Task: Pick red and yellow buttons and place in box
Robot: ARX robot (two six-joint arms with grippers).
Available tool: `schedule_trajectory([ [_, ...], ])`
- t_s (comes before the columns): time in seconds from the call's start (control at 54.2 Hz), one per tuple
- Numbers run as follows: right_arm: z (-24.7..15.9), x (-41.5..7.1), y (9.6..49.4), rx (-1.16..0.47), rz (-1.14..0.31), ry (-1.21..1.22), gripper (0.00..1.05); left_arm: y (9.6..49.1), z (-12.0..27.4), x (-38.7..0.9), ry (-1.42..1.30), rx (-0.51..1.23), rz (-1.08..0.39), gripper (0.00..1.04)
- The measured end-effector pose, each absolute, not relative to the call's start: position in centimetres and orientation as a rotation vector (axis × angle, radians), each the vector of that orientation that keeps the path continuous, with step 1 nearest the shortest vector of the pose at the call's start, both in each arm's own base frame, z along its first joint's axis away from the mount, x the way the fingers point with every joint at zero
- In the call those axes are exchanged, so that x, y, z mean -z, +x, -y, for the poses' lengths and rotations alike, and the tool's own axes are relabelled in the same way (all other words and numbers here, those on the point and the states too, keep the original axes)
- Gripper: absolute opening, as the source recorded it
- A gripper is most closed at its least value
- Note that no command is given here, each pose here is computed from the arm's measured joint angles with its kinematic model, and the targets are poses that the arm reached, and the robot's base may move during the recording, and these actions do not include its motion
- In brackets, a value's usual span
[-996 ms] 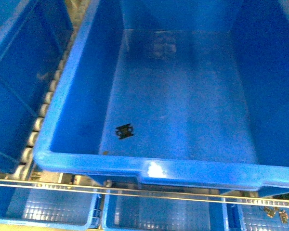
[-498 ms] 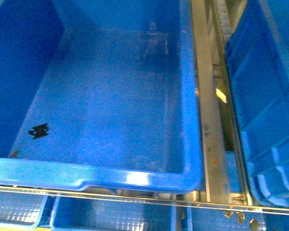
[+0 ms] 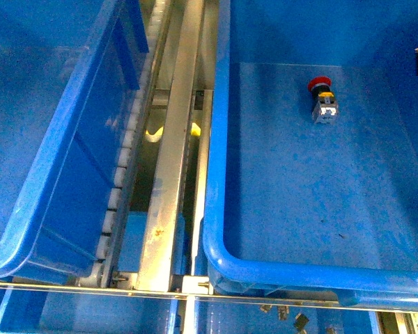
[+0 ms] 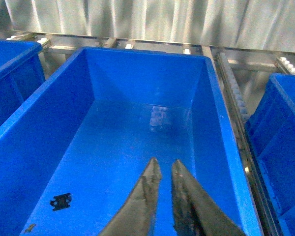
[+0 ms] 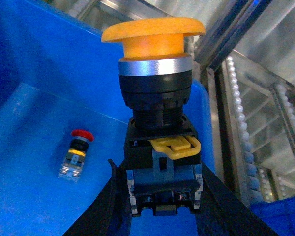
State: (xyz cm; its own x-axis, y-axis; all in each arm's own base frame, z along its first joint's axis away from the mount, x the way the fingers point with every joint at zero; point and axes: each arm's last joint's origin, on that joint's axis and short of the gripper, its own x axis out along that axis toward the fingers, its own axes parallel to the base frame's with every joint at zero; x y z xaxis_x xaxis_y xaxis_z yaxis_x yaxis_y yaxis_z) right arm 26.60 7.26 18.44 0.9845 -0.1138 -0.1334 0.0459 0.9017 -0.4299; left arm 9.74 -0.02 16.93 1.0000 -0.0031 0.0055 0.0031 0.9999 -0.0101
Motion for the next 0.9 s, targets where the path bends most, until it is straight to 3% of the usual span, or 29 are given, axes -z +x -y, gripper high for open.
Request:
schedule_trajectory([
  [0.258,-8.0,-18.0,26.6,0.055,-0.168,-0.444,0.26,9.7,0.0,-16.9,-0.01,0.002,0.006,0.75],
  [0.406,-8.0,-17.6,26.7,0.061,-0.182,-0.445,0.26,9.7,0.0,-16.9,-0.01,0.002,0.006,0.98],
  [0.756,-8.1,-15.3,27.3,0.01,-0.302,-0.445,0.26,9.7,0.0,-16.9,-0.008,0.002,0.006,0.97],
  [0.904,-9.7,-13.7,30.4,-0.078,-0.366,-0.451,0.26,9.7,0.0,-16.9,-0.008,0.002,0.006,0.97],
])
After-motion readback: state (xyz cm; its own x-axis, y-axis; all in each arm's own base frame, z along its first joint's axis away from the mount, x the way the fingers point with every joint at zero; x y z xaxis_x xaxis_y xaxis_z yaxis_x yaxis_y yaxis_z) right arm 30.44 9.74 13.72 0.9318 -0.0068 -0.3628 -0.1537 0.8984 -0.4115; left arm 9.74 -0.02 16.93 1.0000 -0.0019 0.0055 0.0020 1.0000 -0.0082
